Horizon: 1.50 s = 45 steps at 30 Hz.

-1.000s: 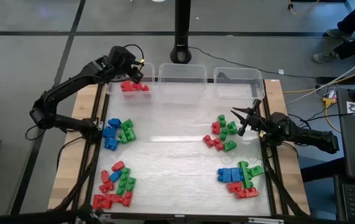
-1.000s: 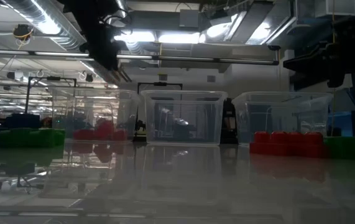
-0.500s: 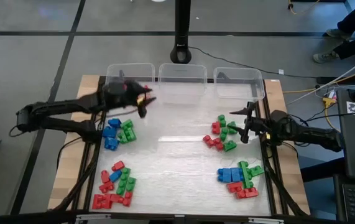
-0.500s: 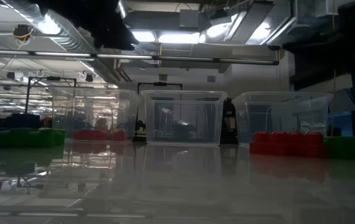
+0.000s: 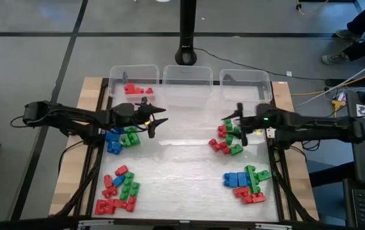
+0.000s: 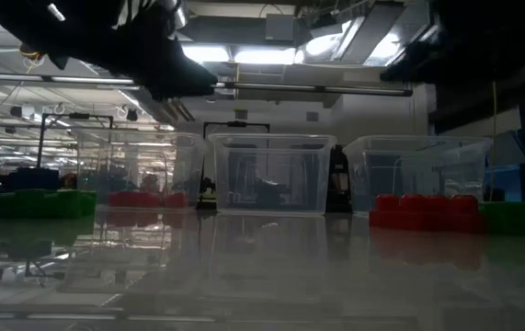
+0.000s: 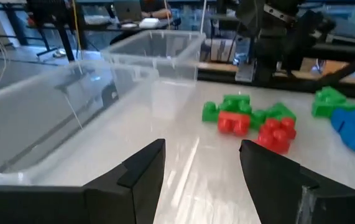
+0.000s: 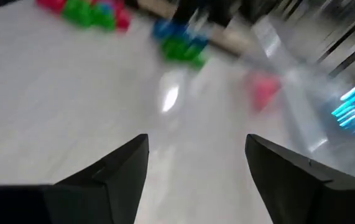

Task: Sort blocks
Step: Put the red game piece into the left transparent bin

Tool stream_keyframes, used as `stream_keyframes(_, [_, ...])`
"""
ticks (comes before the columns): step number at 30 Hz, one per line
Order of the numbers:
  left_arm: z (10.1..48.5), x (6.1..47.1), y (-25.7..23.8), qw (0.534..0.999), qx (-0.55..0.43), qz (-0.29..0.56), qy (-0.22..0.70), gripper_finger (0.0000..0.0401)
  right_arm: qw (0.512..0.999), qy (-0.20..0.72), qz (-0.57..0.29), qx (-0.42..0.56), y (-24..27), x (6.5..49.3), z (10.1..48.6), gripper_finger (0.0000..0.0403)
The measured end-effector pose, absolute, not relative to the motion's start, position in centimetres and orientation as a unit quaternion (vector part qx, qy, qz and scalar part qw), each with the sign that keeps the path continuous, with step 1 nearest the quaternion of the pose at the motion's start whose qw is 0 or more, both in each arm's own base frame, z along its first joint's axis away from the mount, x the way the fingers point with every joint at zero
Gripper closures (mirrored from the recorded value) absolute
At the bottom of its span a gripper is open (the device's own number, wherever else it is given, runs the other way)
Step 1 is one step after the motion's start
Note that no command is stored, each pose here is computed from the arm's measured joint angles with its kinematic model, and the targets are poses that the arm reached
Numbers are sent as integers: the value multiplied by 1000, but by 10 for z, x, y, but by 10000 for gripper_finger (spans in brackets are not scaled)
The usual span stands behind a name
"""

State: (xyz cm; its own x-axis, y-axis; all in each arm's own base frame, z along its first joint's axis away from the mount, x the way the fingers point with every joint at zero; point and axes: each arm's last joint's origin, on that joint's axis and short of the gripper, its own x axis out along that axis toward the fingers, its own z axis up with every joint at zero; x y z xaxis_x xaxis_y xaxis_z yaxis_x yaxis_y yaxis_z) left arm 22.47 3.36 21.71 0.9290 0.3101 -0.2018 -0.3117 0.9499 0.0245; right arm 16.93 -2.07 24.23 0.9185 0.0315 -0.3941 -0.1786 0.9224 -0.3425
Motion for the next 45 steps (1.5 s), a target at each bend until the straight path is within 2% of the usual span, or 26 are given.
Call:
stream_keyframes(5, [211,226,33,980,-5,156,119,203,943,296,104,-110,-17,202,238,139])
stream_keyframes(12, [208,226,32,979,-6,156,133,203,900,410,141,-48,7,238,215,139])
stream_keyframes(20, [207,225,32,978,-8,156,141,203,846,528,75,14,10,250,184,139])
stream_keyframes(34, [207,225,32,978,-15,157,138,203,827,561,-4,25,7,263,158,139])
stream_keyframes(45, [207,225,32,978,-15,157,136,203,852,524,15,-6,7,277,151,139])
